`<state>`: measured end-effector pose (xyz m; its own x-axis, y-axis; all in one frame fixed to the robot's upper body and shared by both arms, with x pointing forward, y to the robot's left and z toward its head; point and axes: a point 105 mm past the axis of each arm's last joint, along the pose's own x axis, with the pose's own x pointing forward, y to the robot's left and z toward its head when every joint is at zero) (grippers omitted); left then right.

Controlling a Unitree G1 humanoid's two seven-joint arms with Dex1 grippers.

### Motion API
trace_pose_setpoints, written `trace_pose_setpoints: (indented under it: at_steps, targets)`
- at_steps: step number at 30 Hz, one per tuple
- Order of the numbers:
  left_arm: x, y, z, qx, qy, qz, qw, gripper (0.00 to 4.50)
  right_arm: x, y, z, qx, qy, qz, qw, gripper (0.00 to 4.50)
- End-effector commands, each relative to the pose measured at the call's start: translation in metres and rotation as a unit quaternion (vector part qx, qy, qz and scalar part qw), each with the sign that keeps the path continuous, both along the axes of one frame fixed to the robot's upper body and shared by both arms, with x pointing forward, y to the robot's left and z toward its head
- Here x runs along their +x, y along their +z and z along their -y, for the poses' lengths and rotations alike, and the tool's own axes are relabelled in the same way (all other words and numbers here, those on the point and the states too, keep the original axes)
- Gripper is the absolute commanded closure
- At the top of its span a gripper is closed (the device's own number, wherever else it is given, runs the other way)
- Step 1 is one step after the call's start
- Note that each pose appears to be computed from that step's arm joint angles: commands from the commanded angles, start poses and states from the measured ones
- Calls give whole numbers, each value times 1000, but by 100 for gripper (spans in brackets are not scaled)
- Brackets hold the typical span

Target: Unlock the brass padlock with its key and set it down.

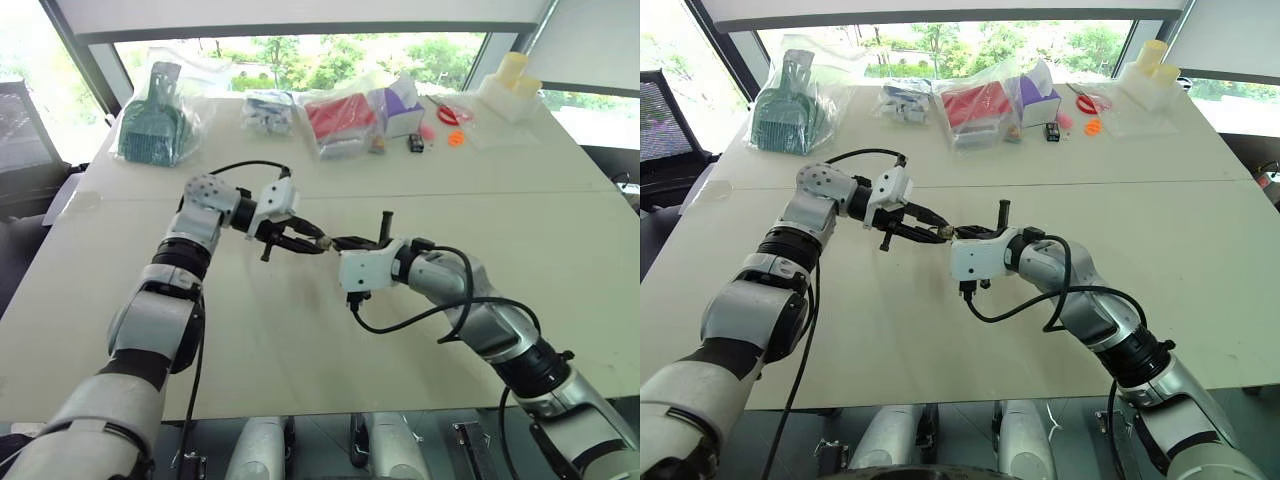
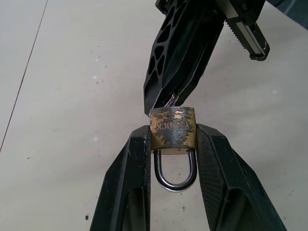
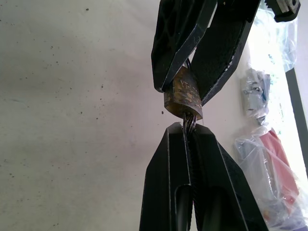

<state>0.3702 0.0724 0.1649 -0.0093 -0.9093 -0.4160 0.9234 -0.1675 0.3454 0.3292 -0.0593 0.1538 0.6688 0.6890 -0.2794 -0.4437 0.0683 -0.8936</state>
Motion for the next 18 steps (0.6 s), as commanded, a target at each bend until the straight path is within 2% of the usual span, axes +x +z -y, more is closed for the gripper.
trace_pose_setpoints:
  at_steps: [1, 10, 18]
  targets:
    - [0, 7, 9, 0, -13, 44, 999, 376, -6, 19, -9, 25, 17, 13, 999, 443]
    - [-7, 21, 27, -16, -64, 198, 978, 376, -8, 20, -13, 81, 7, -122, 989, 443]
    - [-8, 29, 32, -33, -70, 250, 965, 376, -16, 30, -24, 133, 18, -184, 974, 443]
